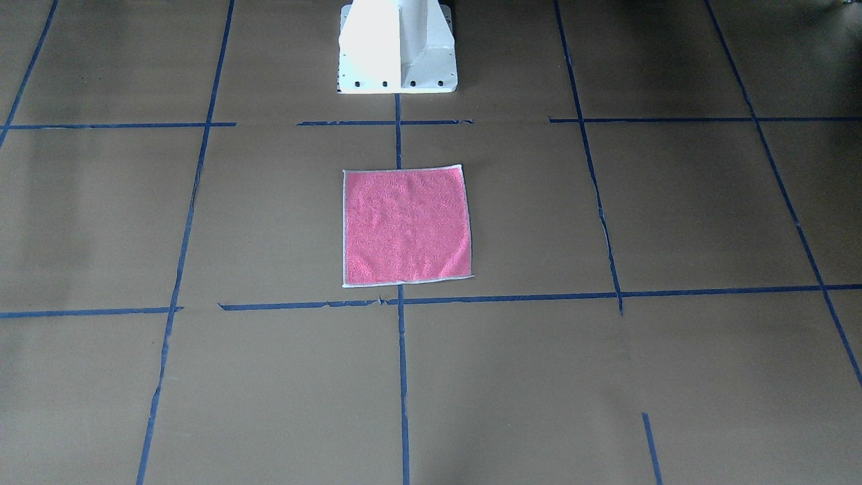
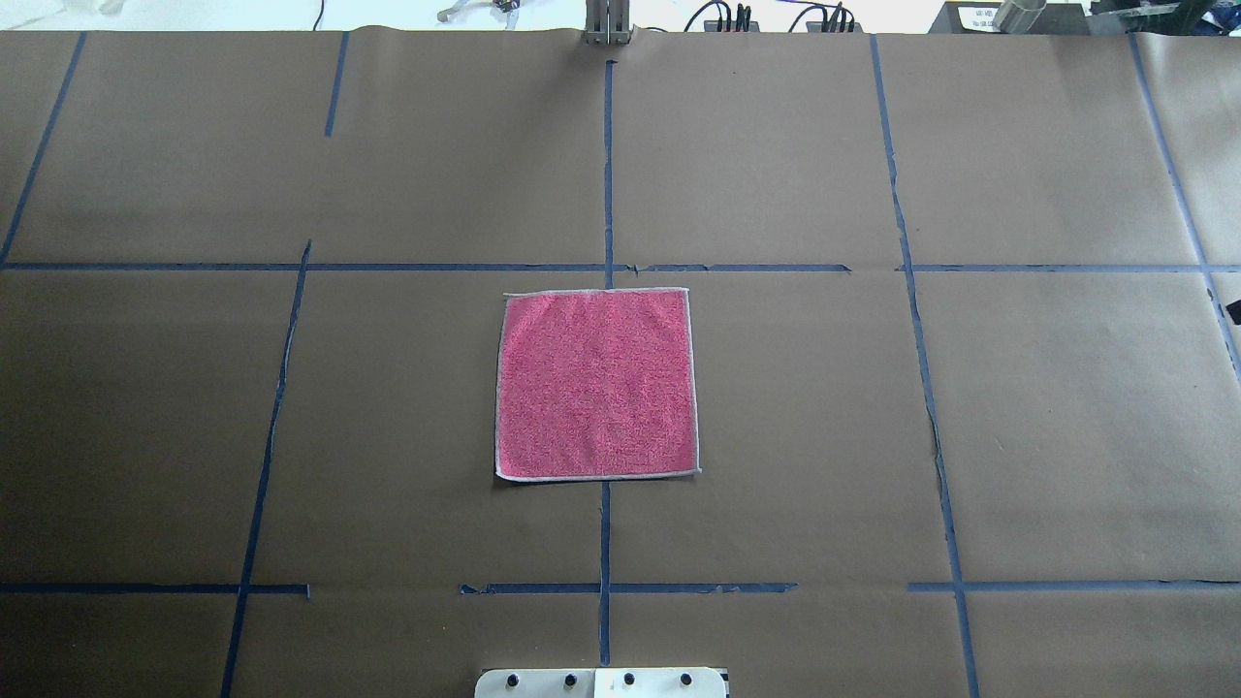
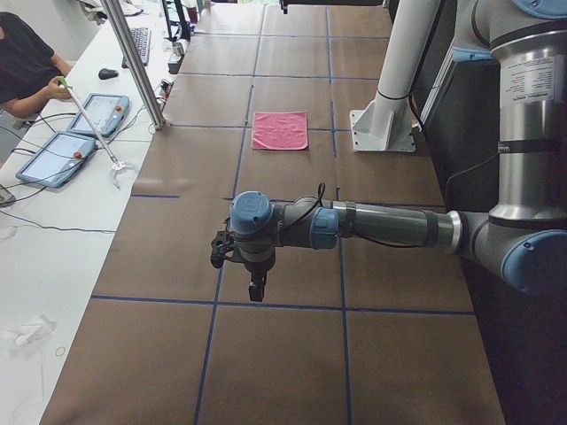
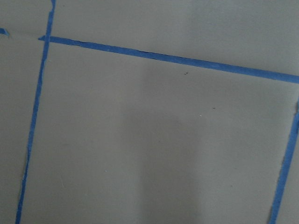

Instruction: Fold towel twice with both arms

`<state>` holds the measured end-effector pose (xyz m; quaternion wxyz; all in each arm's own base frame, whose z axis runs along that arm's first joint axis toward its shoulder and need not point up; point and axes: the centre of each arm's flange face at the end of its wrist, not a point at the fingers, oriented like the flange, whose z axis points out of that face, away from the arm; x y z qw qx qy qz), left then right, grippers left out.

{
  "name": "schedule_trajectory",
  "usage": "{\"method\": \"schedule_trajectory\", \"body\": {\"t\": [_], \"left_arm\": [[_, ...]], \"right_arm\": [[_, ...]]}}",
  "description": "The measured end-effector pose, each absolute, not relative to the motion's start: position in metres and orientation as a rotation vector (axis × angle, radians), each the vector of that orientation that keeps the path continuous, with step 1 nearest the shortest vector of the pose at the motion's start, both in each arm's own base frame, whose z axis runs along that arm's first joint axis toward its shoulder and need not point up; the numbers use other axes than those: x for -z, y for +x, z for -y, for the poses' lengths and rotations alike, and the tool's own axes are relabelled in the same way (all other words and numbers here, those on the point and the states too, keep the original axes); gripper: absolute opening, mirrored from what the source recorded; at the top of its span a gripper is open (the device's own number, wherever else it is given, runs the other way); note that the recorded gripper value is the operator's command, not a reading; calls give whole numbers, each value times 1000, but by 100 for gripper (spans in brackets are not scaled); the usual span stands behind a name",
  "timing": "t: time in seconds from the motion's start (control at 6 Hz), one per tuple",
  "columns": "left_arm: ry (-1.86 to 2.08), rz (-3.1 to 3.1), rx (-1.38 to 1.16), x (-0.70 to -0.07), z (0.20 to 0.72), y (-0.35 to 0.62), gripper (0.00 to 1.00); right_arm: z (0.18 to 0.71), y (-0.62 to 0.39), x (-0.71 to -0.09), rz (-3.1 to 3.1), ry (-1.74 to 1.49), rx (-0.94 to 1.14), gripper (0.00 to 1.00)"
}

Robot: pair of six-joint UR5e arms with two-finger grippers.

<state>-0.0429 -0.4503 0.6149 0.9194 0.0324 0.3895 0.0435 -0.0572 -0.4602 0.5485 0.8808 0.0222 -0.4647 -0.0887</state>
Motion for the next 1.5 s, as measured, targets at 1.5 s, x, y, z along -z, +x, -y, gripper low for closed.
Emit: {"method": "schedule_trajectory", "body": {"t": [1.5], "left_arm": [[-122,-966,12,-440,467,184,100]], "right_arm": [[358,-493,-279,1002,-66,-287,96]]}}
